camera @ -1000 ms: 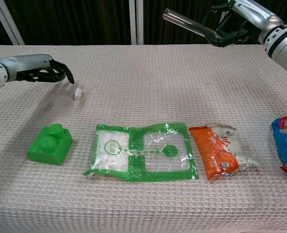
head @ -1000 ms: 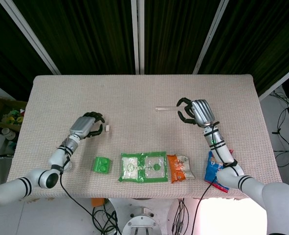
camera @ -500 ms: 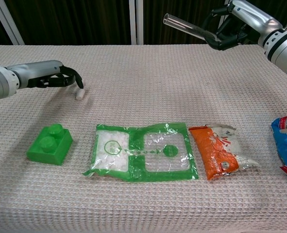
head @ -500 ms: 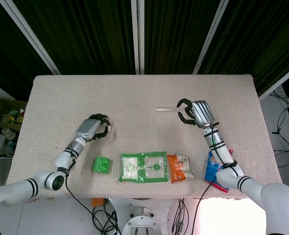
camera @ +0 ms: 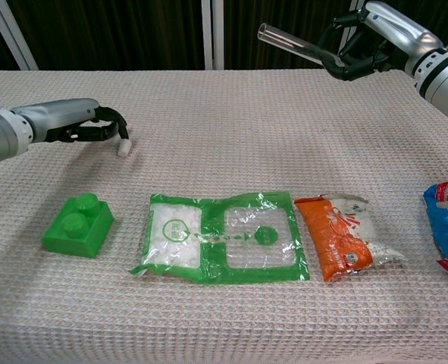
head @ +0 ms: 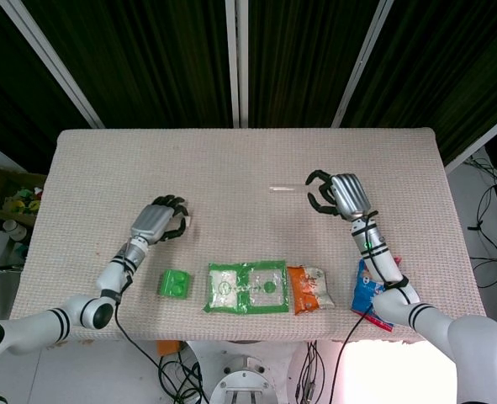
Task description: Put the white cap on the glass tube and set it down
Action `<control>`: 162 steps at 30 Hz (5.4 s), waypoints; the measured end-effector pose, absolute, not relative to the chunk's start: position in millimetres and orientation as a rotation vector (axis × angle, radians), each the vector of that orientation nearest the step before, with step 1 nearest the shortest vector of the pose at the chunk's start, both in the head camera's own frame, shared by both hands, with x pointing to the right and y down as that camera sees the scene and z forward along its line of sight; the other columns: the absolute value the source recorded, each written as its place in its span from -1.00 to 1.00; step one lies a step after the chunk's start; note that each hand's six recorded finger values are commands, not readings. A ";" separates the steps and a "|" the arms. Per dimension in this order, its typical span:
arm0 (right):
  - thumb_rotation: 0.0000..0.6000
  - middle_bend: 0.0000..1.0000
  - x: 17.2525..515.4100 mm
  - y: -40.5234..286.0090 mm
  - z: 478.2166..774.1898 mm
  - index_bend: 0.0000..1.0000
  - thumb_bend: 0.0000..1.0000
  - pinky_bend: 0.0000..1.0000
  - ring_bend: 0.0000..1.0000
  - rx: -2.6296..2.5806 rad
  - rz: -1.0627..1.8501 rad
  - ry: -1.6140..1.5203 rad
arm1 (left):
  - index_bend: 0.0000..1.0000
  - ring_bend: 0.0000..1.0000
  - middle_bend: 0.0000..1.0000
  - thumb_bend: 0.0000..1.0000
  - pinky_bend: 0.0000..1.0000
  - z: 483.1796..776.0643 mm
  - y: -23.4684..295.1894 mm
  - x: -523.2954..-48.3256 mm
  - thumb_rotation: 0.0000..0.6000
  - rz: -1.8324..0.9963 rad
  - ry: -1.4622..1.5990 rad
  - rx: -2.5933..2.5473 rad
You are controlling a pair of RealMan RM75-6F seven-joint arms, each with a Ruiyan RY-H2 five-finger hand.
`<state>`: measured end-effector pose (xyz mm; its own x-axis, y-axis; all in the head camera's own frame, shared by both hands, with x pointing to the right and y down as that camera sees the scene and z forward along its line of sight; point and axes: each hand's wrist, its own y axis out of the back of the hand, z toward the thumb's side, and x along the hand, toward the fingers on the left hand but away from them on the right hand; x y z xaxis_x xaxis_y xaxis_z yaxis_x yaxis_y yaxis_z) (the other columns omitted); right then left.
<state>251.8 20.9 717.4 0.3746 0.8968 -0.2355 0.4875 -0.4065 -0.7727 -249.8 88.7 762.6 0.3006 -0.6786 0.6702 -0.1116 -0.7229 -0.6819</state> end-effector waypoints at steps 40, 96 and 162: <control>1.00 1.00 254.5 18.1 703.3 0.92 0.27 1.00 1.00 -2.011 0.852 -1.188 | -0.32 -0.90 -0.78 -0.13 -0.80 742.7 90.8 -238.9 0.92 -1.398 0.736 -2.036; 1.00 1.00 236.6 31.5 718.9 0.93 0.28 1.00 1.00 -2.135 0.829 -1.217 | 0.01 -0.89 -0.69 0.13 -0.79 696.8 71.5 -247.4 1.00 -1.259 0.915 -1.970; 1.00 1.00 110.4 45.6 734.1 0.94 0.30 1.00 1.00 -2.587 0.594 -1.410 | 0.01 -0.89 -0.68 0.12 -0.79 593.3 46.0 -178.5 1.00 -0.810 1.187 -1.986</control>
<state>110.4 45.6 734.1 0.4842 0.8306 -0.2750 0.7772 -0.5527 -0.3008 -178.5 46.0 593.3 0.3912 -0.9052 0.1662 -0.4846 -0.3562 -0.7989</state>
